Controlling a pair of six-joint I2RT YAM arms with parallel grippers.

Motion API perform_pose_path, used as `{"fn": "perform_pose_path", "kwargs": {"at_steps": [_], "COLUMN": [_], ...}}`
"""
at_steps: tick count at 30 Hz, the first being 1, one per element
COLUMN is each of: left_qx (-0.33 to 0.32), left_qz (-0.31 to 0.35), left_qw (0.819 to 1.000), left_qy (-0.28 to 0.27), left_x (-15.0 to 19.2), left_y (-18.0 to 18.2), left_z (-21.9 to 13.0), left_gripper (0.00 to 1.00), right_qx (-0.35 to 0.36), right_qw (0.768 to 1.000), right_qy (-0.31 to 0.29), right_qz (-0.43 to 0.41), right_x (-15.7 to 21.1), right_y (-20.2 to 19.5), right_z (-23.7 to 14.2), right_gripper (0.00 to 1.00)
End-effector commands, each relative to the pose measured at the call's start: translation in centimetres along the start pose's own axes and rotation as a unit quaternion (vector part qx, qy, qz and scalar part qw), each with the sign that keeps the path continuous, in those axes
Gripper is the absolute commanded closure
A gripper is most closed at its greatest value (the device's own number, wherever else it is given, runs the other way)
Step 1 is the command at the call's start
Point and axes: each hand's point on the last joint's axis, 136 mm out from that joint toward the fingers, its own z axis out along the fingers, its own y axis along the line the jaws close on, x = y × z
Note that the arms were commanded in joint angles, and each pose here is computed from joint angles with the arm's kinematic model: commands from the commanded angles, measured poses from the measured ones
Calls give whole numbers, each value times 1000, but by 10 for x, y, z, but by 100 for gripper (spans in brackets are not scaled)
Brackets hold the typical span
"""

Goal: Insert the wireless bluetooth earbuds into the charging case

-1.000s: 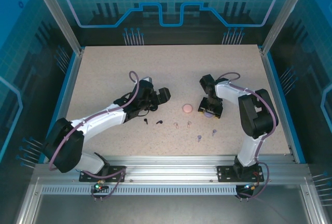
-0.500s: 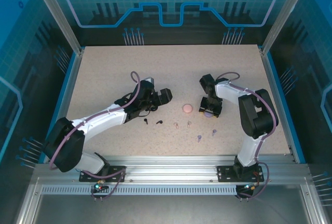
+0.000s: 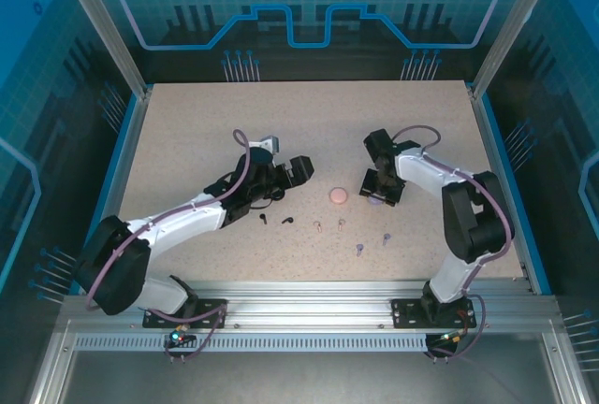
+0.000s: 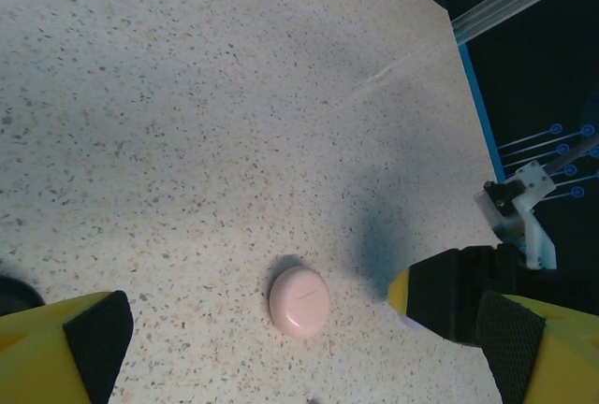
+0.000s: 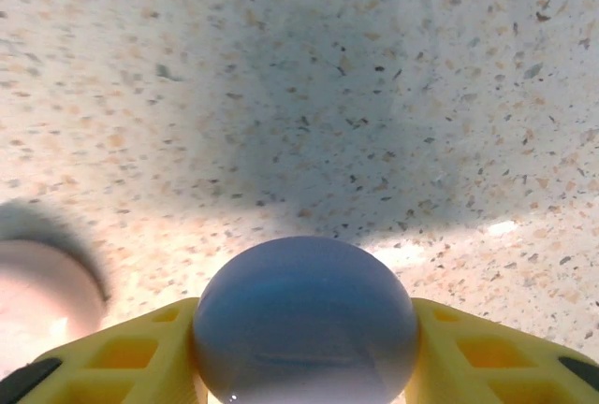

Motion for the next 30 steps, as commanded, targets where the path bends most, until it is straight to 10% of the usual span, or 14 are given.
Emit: {"fn": "perform_pose_path", "kwargs": {"at_steps": [1, 16, 30], "left_qx": [55, 241, 266], "left_qz": [36, 39, 16], "left_qw": [998, 970, 964], "left_qy": [-8, -22, -16], "left_x": [-1, 14, 40], "left_y": [-25, -86, -101], "left_z": [8, 41, 86], "left_gripper": [1, 1, 26], "right_qx": [-41, -194, -230], "right_qw": [999, 966, 942], "right_qy": [-16, -15, 1], "right_qz": [16, 171, 245], "right_x": [-10, -46, -42], "right_y": [16, 71, 87], "right_z": [-22, -72, -88], "right_gripper": [51, 50, 50]}}
